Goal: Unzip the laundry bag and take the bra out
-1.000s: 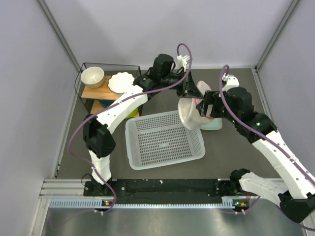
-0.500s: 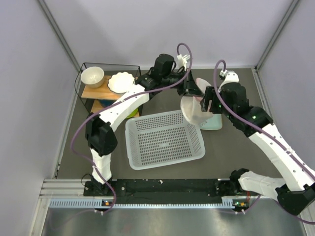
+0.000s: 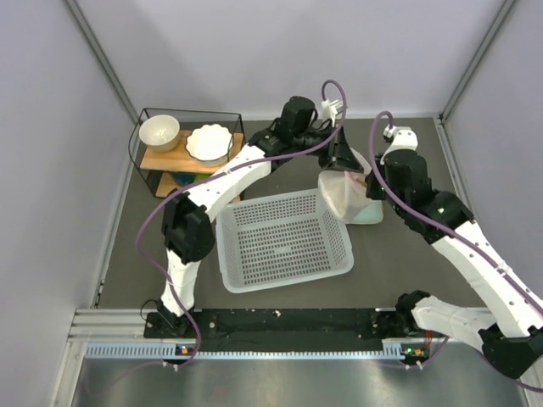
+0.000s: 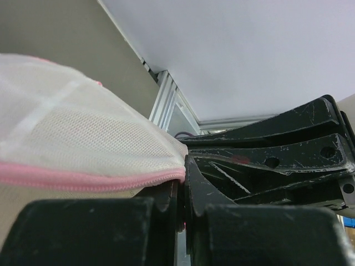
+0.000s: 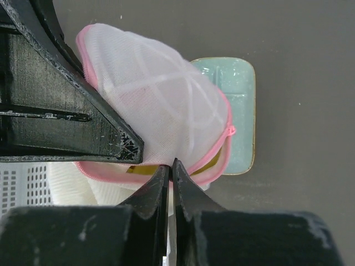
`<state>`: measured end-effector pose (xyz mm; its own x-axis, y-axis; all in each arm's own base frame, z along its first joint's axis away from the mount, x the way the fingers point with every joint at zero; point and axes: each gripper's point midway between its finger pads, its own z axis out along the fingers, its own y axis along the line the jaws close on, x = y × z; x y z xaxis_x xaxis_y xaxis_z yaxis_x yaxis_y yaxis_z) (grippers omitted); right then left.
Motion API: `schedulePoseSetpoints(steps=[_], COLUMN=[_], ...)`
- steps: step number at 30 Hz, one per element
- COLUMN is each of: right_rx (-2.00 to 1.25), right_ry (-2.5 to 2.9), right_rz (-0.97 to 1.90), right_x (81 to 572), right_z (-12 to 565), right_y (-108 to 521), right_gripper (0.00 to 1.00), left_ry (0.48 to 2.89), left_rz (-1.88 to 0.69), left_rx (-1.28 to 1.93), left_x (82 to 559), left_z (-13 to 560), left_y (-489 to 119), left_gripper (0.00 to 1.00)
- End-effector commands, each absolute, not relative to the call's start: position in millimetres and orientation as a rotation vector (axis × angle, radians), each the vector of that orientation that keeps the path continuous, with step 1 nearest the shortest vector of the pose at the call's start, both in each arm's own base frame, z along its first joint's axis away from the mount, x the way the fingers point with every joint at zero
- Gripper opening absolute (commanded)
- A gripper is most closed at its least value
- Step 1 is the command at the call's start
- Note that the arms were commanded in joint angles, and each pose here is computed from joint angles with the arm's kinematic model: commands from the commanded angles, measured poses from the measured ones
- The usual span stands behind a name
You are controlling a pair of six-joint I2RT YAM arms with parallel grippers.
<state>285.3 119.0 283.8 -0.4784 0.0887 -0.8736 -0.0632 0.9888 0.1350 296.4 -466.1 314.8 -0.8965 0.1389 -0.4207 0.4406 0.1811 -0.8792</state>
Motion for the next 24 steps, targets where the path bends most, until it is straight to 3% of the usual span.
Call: schedulePoseSetpoints(steps=[1, 13, 14, 15, 16, 17, 24], right_rx=[0.109, 0.302, 0.323, 0.354, 0.354, 0.379, 0.518], right_ry=[1.955, 2.031, 2.033, 2.038, 2.058, 2.053, 2.023], right_rz=[0.014, 0.032, 0.040, 0.057, 0.093, 0.115, 0.097], right_x=[284, 232, 228, 226, 224, 222, 210], right_z=[302, 234, 231, 227, 220, 218, 206], right_y=[80, 35, 33, 33, 38, 37, 23], right_gripper=[0.00, 0.00, 0.00, 0.00, 0.00, 0.00, 0.00], left_ry=[2.095, 2.074, 2.101, 2.102, 2.113, 2.106, 2.066], left_rz=[-1.930, -2.095, -2.126, -2.135, -2.131, -2.107, -2.019], left_rx=[0.724, 0.887, 0.881, 0.878, 0.870, 0.859, 0.802], left_x=[271, 237, 235, 236, 238, 243, 265], left_z=[351, 322, 318, 315, 310, 307, 333], left_y=[-470, -528, -529, -531, -533, -534, -513], left_gripper=[0.00, 0.01, 0.44, 0.66, 0.78, 0.99, 0.99])
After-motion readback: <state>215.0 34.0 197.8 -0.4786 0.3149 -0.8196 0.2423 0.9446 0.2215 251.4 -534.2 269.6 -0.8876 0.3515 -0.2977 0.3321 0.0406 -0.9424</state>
